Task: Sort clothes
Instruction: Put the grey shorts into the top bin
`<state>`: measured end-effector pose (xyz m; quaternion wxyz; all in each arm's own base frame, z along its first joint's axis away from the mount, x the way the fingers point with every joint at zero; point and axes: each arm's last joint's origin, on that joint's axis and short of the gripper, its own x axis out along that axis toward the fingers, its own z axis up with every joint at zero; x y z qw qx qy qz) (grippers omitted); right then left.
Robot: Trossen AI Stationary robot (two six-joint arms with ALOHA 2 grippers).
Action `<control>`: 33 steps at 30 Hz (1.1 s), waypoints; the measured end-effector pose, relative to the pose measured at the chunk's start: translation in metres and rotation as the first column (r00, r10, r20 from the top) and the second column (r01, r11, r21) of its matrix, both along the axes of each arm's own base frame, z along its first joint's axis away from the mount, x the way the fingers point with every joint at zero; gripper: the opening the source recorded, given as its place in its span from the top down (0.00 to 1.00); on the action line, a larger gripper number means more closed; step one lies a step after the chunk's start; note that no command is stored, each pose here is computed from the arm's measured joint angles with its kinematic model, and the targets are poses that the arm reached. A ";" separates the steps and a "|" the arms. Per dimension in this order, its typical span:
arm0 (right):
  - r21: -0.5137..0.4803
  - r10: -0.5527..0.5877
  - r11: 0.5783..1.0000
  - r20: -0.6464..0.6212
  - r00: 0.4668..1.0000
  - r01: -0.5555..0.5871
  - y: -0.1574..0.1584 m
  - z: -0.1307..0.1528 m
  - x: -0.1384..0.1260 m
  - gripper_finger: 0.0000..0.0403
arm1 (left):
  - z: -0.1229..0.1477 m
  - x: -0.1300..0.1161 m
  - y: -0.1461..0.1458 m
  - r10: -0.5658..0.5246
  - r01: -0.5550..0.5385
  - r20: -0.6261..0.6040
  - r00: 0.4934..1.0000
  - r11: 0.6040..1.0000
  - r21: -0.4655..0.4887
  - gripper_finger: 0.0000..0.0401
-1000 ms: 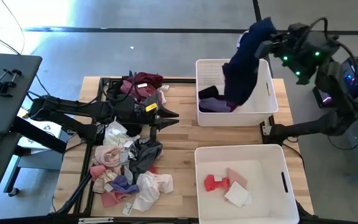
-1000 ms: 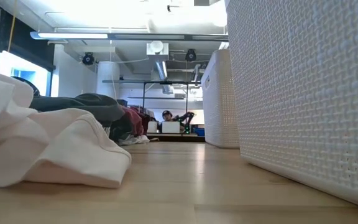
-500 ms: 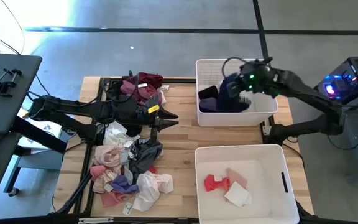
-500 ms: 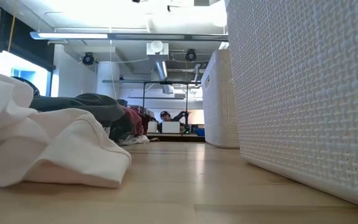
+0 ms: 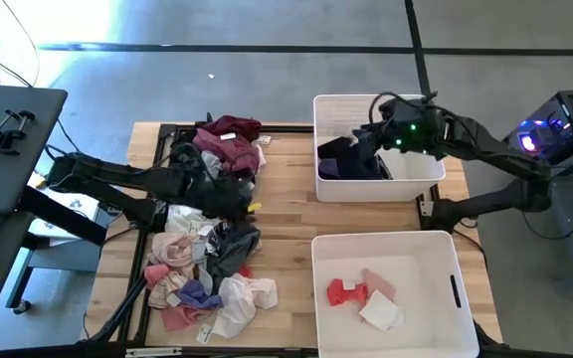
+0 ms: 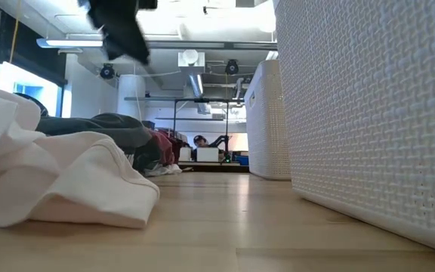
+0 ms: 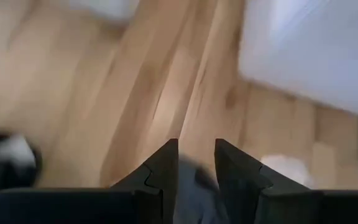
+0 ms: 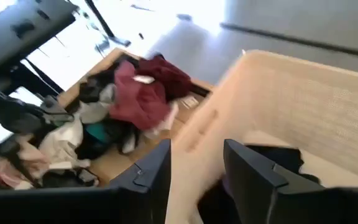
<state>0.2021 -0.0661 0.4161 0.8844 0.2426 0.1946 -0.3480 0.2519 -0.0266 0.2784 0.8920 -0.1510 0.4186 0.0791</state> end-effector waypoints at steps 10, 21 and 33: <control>-0.047 0.115 0.993 0.055 0.992 -0.113 0.039 0.000 0.026 0.67 | -0.083 -0.023 -0.014 0.031 -0.057 -0.133 0.991 0.979 -0.196 0.75; -0.109 0.230 0.969 0.097 0.968 -0.220 0.059 0.003 0.039 0.67 | -0.113 -0.033 -0.017 -0.091 0.079 -0.070 0.993 0.984 -0.157 0.98; -0.311 0.459 0.856 0.091 0.884 -0.412 0.094 0.009 0.061 0.67 | 0.002 0.017 -0.012 -0.223 0.252 0.334 0.916 0.967 -0.045 0.99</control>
